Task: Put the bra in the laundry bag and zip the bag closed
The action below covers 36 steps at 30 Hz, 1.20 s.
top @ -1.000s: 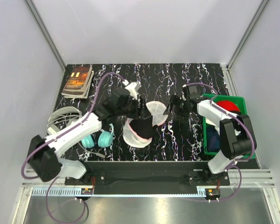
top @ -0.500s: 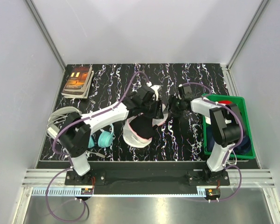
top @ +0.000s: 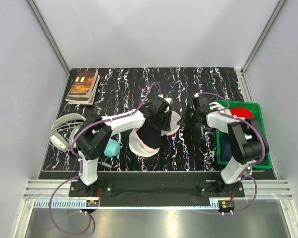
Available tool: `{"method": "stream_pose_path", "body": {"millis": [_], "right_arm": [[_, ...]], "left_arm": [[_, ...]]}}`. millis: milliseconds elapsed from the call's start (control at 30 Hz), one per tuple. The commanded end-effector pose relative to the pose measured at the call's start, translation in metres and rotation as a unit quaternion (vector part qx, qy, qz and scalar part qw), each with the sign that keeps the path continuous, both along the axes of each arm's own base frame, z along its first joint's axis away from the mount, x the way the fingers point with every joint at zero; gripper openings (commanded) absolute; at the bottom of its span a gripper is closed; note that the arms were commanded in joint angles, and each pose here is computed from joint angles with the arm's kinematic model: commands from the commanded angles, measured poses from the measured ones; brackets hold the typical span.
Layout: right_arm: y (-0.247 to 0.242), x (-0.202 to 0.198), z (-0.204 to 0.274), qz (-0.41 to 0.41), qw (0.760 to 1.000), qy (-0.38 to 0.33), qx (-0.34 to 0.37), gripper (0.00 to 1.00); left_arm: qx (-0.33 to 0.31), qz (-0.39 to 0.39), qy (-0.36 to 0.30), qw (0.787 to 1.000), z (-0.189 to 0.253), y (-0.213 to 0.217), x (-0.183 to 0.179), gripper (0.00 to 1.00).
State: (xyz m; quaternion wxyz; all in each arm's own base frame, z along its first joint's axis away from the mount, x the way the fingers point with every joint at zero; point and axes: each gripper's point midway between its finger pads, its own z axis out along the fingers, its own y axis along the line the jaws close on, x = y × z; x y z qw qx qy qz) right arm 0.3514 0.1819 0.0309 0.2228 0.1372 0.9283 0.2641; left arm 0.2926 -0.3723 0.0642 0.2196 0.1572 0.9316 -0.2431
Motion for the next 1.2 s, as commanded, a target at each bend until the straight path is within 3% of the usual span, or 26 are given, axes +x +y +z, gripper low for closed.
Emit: {"method": "stream_pose_path", "body": {"millis": [0,167,600,867,1167], "right_arm": [[-0.005,-0.006,0.043,-0.021,0.998,-0.055,-0.003,0.0],[-0.017,-0.031,0.071,-0.02,0.996,-0.083,-0.022,0.0],[-0.052,-0.071,0.138,-0.035,0.986,-0.14,-0.08,0.0],[-0.06,-0.091,0.192,-0.032,0.98,-0.184,-0.071,0.0],[-0.026,-0.115,0.233,0.039,0.979,-0.2,0.014,0.0]], "left_arm": [[0.02,0.026,-0.032,0.999,0.0,0.012,0.011,0.31],[0.012,0.04,-0.025,0.999,0.004,0.031,-0.008,0.22],[0.0,0.05,-0.035,0.998,0.014,0.062,-0.038,0.15],[-0.011,0.057,-0.033,0.998,0.013,0.065,-0.045,0.1],[-0.029,0.033,0.005,0.999,-0.006,0.032,-0.037,0.11]]}}
